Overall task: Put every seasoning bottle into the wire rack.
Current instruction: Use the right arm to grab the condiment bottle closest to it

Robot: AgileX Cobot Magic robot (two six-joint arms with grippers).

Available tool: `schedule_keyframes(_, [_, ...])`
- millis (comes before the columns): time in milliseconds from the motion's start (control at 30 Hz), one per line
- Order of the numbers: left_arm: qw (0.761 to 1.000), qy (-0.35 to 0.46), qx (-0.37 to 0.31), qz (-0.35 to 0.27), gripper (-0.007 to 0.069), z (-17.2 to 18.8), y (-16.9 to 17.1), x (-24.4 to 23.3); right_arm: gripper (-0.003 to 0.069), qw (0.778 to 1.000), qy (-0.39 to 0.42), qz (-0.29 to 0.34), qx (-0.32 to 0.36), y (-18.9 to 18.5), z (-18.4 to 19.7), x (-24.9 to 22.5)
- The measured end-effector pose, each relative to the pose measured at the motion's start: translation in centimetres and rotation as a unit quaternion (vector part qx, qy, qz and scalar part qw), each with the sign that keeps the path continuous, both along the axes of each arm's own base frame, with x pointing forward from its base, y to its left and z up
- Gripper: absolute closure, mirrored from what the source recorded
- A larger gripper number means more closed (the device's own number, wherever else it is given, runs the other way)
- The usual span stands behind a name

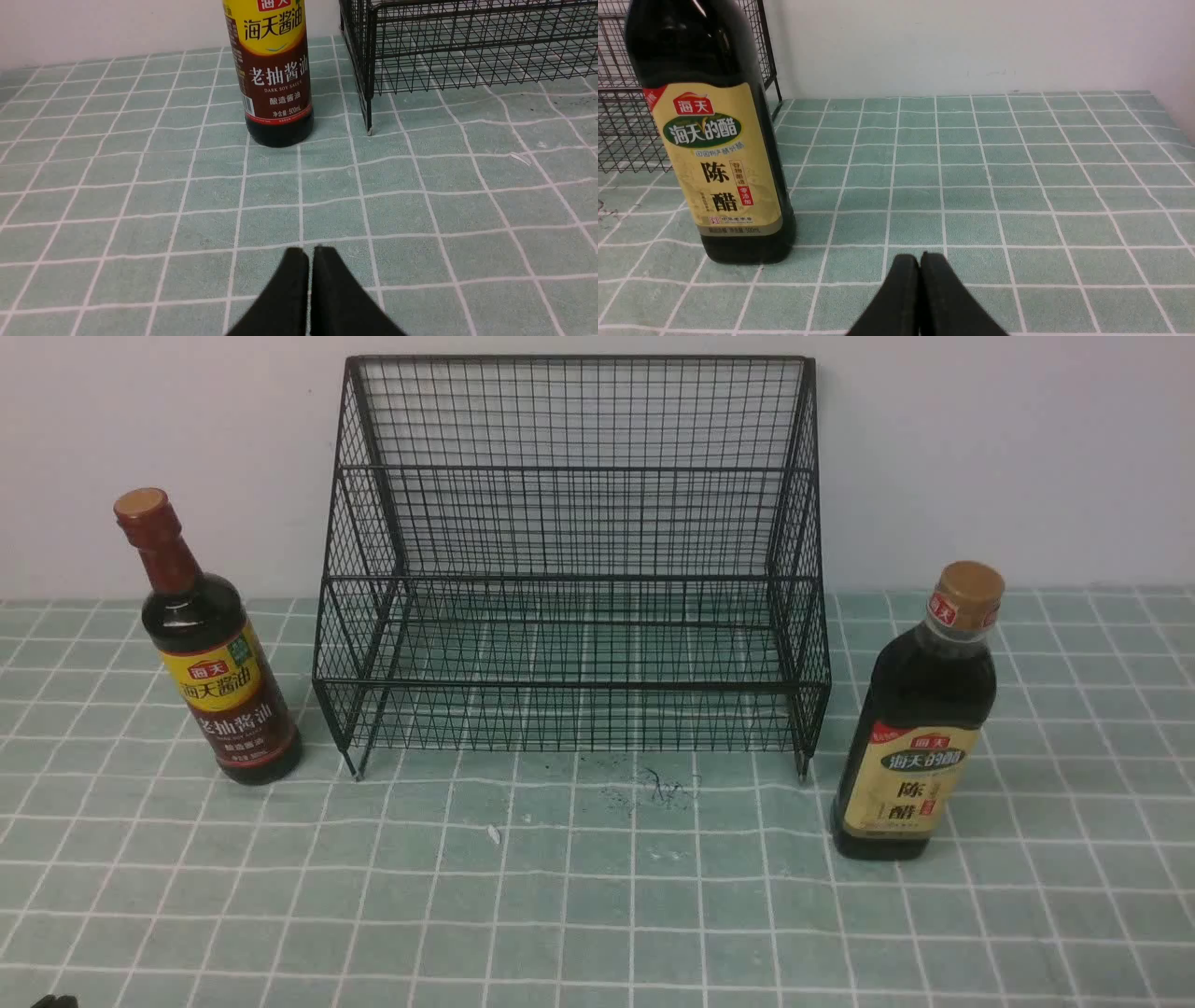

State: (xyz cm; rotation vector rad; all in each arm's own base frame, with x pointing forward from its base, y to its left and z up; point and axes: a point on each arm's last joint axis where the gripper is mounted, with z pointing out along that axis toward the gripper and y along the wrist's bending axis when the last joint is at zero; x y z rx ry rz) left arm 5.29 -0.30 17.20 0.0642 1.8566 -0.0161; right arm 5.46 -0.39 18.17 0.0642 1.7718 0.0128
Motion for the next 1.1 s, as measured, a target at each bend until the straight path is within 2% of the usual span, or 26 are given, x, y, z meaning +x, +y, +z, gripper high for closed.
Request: schedule_keyframes(1100, [1.0, 0.0, 0.0, 0.0, 0.0631, 0.0, 0.0, 0.0, 0.0673, 1.0, 0.0, 0.002, -0.007, 0.0, 0.0, 0.0])
